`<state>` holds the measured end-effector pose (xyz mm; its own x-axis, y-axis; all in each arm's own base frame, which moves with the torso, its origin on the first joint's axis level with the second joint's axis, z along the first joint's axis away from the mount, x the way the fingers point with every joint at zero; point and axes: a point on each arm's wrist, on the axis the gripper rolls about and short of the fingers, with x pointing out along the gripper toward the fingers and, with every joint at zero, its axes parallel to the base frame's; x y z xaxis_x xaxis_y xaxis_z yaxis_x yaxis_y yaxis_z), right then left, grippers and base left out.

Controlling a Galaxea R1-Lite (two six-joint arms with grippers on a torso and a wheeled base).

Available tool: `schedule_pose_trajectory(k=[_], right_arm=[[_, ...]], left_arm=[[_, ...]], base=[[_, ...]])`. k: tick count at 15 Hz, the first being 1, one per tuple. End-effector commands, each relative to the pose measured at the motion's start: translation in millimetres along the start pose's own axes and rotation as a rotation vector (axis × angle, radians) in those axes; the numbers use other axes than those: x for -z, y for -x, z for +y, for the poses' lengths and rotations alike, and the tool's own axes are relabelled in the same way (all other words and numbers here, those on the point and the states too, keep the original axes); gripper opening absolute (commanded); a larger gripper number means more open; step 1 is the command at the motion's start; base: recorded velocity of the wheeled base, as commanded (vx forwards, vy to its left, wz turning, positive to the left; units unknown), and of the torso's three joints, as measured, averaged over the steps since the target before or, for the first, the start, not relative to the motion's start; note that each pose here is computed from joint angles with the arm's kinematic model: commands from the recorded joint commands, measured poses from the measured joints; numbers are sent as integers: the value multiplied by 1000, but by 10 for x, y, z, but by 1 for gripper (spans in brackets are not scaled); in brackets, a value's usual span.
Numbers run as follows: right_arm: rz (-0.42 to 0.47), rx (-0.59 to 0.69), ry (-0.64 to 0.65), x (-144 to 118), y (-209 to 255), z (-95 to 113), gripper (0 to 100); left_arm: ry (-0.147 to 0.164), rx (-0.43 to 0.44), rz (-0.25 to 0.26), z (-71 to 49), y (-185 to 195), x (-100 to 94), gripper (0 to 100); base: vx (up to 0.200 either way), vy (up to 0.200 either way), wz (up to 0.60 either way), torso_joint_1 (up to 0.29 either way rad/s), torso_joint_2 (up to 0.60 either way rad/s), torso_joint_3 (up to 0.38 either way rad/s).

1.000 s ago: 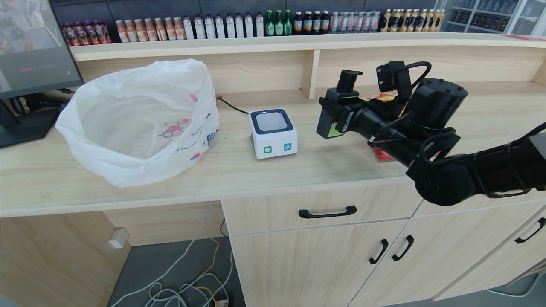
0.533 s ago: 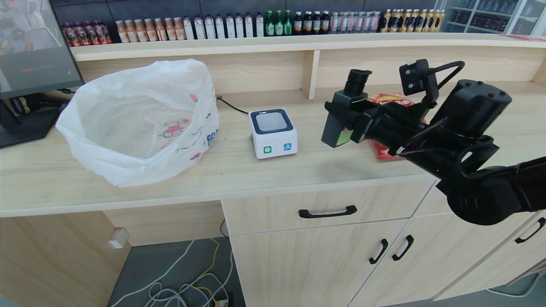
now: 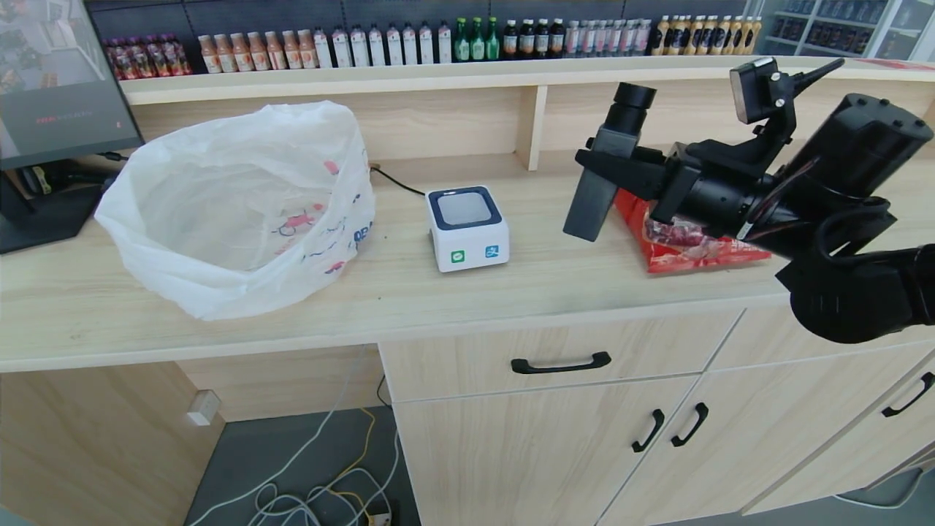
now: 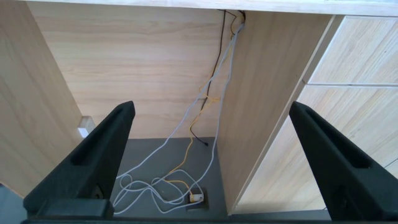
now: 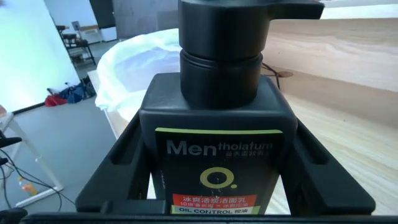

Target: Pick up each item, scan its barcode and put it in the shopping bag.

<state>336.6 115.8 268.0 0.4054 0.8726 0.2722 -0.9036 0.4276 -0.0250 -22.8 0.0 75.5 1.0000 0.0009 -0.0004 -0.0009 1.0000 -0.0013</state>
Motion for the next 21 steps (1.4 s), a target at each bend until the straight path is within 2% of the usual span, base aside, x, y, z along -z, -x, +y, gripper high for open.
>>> schedule_pose_trajectory(k=[1,3,4,6,11,17,21], right_arm=[[-7,-15,4,-28,-4,-18,0],[-12,-125,-9,33,49,37,0],[-17,-137,-6,123,61,11,0],[-33,-152,5,252,59,-10,0],[-54,-186,-33,270,20,65,0],[-44,-197,-54,445,107,187,0],[-27,-221,-160,479,81,281,0]], left_arm=[[0,-1,0,0,0,0,100],[0,-1,0,0,0,0,100],[0,-1,0,0,0,0,100],[0,-1,0,0,0,0,100],[0,-1,0,0,0,0,100],[0,-1,0,0,0,0,100],[0,-1,0,0,0,0,100]], base=[[0,0,0,0,0,0],[0,0,0,0,0,0],[0,0,0,0,0,0],[0,0,0,0,0,0],[0,0,0,0,0,0],[0,0,0,0,0,0],[0,0,0,0,0,0]])
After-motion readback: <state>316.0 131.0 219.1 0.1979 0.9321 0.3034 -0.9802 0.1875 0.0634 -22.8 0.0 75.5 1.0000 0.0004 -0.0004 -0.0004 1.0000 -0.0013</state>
